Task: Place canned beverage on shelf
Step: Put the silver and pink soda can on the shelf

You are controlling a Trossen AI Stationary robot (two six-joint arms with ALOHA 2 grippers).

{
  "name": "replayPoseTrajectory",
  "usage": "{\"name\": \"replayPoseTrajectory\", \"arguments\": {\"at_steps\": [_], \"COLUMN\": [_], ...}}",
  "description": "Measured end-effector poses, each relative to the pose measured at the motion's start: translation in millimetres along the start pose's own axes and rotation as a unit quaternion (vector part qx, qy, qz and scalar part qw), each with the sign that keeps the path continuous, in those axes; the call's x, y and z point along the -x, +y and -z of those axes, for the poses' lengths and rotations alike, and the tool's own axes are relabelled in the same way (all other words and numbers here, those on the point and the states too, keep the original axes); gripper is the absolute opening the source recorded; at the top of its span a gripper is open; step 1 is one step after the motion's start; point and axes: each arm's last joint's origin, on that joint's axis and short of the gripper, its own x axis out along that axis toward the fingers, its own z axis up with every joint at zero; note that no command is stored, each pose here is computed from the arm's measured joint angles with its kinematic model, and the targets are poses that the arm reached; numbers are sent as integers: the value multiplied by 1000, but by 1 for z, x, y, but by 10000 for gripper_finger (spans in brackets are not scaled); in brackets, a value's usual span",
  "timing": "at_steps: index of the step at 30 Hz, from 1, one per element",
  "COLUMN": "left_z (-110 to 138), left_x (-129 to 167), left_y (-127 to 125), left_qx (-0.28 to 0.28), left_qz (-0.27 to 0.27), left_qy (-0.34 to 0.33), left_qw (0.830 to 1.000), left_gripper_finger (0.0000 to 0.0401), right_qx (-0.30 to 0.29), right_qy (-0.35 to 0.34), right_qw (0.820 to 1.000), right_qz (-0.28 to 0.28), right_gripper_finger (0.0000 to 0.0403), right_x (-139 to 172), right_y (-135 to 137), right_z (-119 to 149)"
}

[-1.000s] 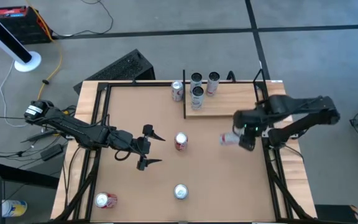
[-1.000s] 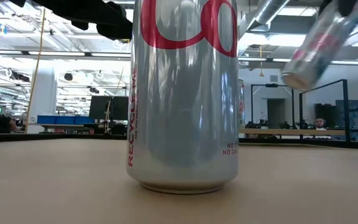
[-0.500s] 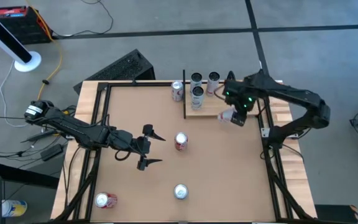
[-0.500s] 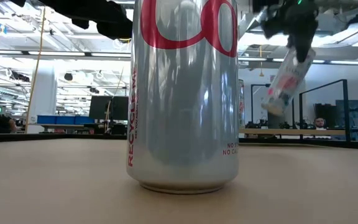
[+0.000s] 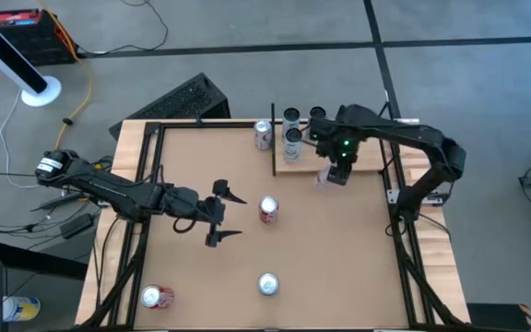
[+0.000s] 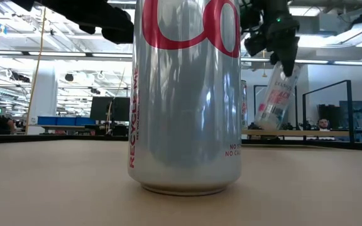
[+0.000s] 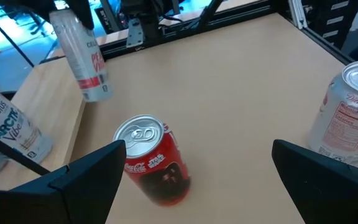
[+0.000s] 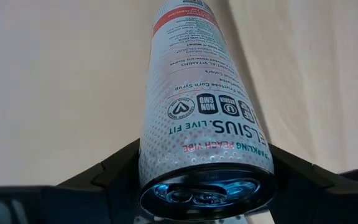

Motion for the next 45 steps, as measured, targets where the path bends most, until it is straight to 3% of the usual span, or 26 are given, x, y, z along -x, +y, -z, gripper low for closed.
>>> {"name": "replayPoseTrajectory", "arguments": {"at_steps": [8, 17, 33, 41, 45], "left_z": [0, 0, 0, 0, 0], "left_x": [0, 0, 0, 0, 0], "left_y": [0, 0, 0, 0, 0], "left_qx": [19, 14, 6, 12, 12], "left_qz": [3, 3, 4, 4, 4], "left_qy": [-2, -3, -2, -2, -1], "left_qw": [1000, 1000, 1000, 1000, 1000], "left_gripper_finger": [389, 389, 389, 389, 389], "right_qx": [19, 40, 23, 9, -17], "right_qy": [59, 71, 70, 28, -18], "right_qw": [998, 997, 997, 1000, 1000], "right_qz": [6, 9, 9, -11, -9], "right_gripper_finger": [294, 299, 363, 364, 364], "right_x": [-28, -32, -32, -11, 8], "right_y": [13, 24, 26, 29, 27], "right_z": [-24, -26, -26, -7, 26]}}
